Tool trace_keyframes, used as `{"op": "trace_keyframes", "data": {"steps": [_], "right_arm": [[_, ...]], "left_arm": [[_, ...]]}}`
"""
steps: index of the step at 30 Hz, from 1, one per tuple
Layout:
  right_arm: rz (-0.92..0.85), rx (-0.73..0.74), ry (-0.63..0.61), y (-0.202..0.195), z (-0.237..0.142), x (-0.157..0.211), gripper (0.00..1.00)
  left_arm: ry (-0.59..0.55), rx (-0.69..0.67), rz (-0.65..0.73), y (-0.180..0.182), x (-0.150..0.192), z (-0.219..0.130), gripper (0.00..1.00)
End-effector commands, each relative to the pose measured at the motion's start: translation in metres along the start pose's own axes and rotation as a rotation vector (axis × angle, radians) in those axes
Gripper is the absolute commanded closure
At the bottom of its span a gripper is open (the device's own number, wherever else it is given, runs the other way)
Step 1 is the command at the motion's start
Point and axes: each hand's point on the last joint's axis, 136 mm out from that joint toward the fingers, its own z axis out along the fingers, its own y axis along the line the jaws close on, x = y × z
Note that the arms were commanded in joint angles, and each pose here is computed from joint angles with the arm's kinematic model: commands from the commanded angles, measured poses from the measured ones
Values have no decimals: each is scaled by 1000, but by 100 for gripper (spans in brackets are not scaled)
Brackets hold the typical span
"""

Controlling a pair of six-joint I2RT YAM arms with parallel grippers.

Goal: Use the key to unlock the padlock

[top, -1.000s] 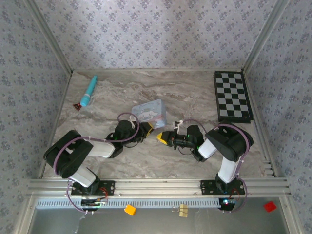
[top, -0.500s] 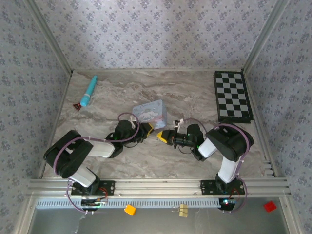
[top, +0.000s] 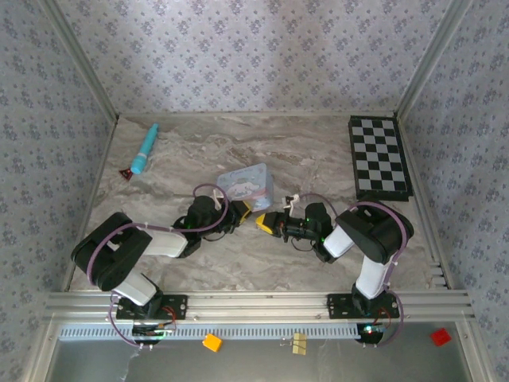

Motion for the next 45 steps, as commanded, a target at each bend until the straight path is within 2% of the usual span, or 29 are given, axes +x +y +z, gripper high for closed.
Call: {"op": "trace_keyframes", "data": {"steps": [1, 16, 45], "right_arm": [[-23, -37, -3, 15, 2, -3, 100], [-28, -54, -17, 22, -1, -7, 100], [-16, -51, -41, 21, 0, -14, 100]], "left_arm": [[38, 124, 54, -40, 8, 4, 98], [35, 104, 47, -32, 7, 7, 98], [63, 138, 59, -42, 19, 11, 99]]}}
